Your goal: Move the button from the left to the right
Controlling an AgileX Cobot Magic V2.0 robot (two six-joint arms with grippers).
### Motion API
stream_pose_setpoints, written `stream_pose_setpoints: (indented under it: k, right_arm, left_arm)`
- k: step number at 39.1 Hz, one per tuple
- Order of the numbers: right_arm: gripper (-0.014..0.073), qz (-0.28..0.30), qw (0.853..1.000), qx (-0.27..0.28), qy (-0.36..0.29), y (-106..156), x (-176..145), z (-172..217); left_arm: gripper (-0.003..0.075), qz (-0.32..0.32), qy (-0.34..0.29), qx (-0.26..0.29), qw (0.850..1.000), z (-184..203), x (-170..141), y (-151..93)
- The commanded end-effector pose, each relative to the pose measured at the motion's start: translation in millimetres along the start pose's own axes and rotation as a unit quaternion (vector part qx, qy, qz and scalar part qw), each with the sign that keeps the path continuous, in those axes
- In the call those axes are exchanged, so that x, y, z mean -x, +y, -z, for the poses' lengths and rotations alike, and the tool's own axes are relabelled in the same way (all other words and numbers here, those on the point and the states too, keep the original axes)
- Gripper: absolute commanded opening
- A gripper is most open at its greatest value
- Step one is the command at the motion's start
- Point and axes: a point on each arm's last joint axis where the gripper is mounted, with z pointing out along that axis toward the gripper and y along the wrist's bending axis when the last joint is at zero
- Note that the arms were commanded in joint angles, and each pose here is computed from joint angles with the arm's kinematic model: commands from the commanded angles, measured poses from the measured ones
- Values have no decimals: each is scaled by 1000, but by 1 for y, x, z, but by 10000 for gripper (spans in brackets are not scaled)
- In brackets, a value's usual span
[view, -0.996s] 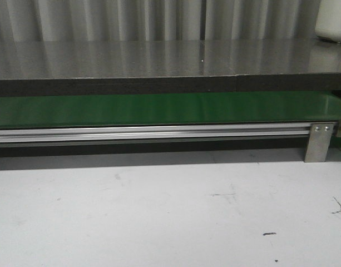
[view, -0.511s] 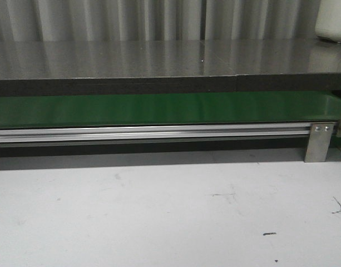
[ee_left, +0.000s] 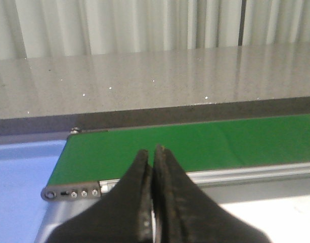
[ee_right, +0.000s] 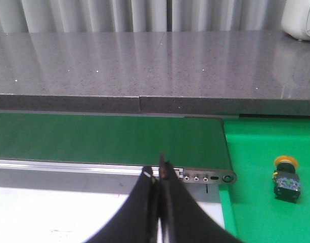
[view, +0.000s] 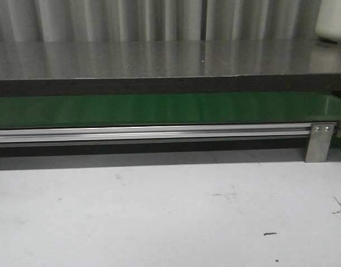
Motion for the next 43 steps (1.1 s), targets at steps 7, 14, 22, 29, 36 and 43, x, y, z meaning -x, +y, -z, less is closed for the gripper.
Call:
stream_pose_setpoints:
  k: [7, 14, 22, 29, 36, 43]
  right_arm:
    - [-68, 8, 999, -1, -46, 1, 15, 1]
    - [-68, 8, 999, -1, -43, 0, 13, 1]
    - [-68, 8, 999, -1, -43, 0, 13, 1]
    - [-68, 8, 999, -1, -43, 0, 13, 1]
    - [-68, 8, 999, -1, -43, 0, 13, 1]
    - [-68, 8, 999, -1, -43, 0, 13, 1]
  left_arm:
    - [-21, 8, -59, -3, 998, -9, -24, -2]
    - [-21, 8, -58, -3, 998, -12, -36, -3]
    - [-21, 8, -52, -3, 999, -12, -38, -3]
    - [-21, 8, -52, -3, 999, -12, -38, -3]
    - [-21, 8, -52, -3, 999, -12, -38, -3]
    - [-21, 8, -52, -3, 999, -12, -38, -3]
